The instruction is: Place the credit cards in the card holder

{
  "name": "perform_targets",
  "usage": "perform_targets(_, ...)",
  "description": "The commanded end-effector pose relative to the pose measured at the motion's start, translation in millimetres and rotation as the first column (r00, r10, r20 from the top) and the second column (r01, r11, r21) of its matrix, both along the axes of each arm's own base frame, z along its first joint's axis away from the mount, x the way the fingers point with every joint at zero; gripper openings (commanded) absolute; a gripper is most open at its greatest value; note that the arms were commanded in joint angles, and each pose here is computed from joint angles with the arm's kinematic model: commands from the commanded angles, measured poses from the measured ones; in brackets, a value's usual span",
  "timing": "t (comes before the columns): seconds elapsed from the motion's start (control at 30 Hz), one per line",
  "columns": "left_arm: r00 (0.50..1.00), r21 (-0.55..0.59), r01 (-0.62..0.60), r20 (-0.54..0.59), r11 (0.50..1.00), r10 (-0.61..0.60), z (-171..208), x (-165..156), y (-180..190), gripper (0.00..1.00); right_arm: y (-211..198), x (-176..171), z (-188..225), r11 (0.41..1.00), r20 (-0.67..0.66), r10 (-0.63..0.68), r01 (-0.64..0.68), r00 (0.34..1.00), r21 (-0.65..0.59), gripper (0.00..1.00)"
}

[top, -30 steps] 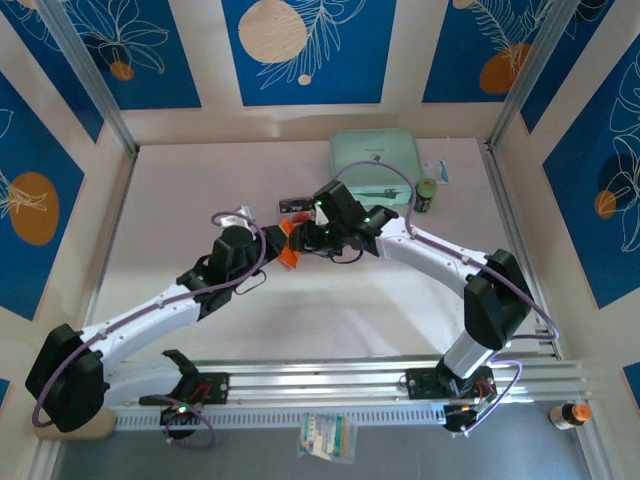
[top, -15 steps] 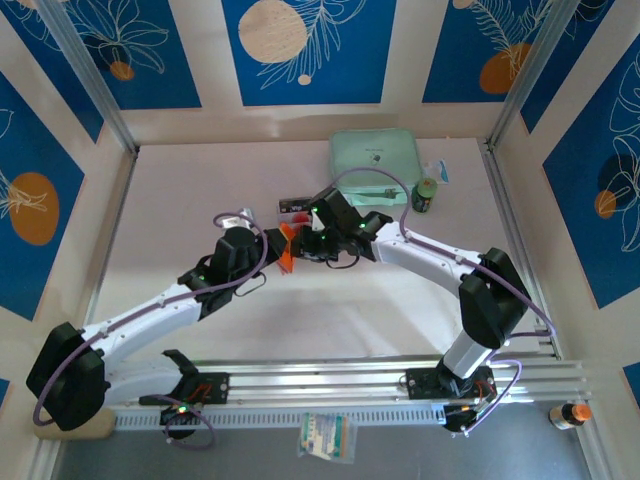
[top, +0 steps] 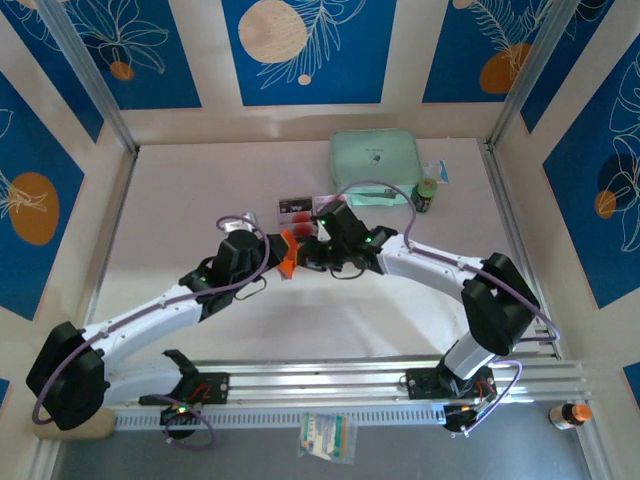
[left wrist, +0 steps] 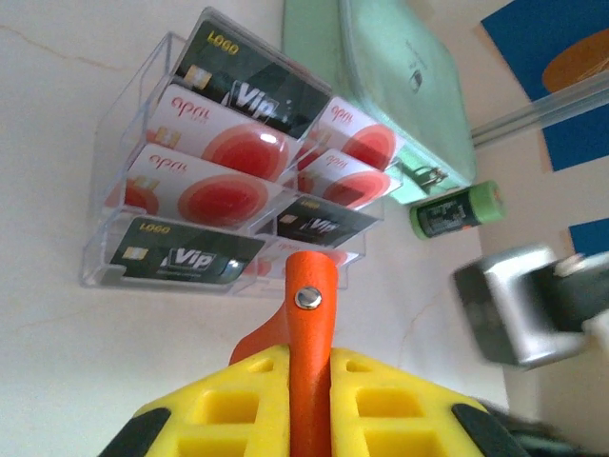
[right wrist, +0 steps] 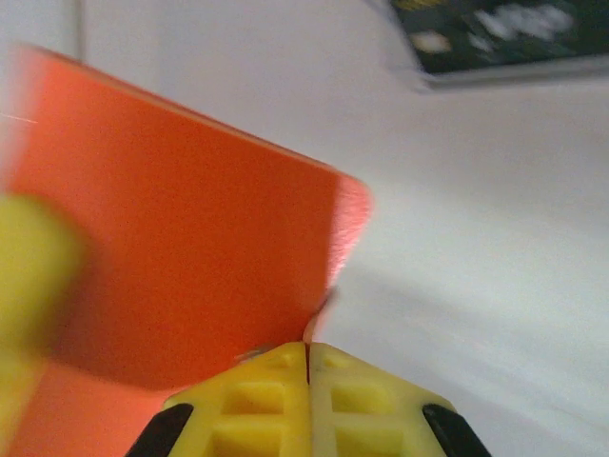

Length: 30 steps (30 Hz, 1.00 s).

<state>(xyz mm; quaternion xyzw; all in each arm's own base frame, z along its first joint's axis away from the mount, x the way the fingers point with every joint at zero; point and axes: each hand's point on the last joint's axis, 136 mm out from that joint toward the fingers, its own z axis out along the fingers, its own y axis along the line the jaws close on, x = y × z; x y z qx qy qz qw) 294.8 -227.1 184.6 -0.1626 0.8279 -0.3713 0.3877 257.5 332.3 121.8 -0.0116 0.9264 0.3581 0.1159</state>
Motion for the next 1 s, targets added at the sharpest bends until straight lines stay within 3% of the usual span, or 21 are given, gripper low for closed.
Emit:
perform_targets(0.0,0.987,-0.132,-0.014,0.155,0.991,0.035,59.4,9.7,-3.3,0.0,-45.9,-20.9,-55.2,0.986,-0.138,-0.066,0.043,0.988,-0.159,0.0)
perform_targets(0.3,0.984,-0.123,-0.026,0.171,0.992,0.047,63.4,10.9,0.0,0.0,-50.3,-12.9,-34.8,0.994,-0.075,-0.041,0.033,0.996,-0.109,0.0)
perform_targets(0.43,0.97,-0.058,-0.086,0.221,0.995,0.096,78.2,14.0,22.9,0.0,-40.6,4.2,-14.5,1.0,-0.021,-0.009,0.009,1.0,-0.028,0.17)
perform_targets(0.7,0.947,-0.016,-0.226,0.23,0.974,0.223,90.5,22.1,80.9,0.0,10.5,32.8,-8.1,0.994,0.026,0.095,-0.096,0.995,0.054,0.23)
perform_targets(0.97,0.942,-0.019,-0.26,0.215,0.965,0.258,92.3,25.9,97.7,0.0,63.0,43.6,-32.8,0.985,0.001,0.168,-0.167,0.986,0.038,0.22)
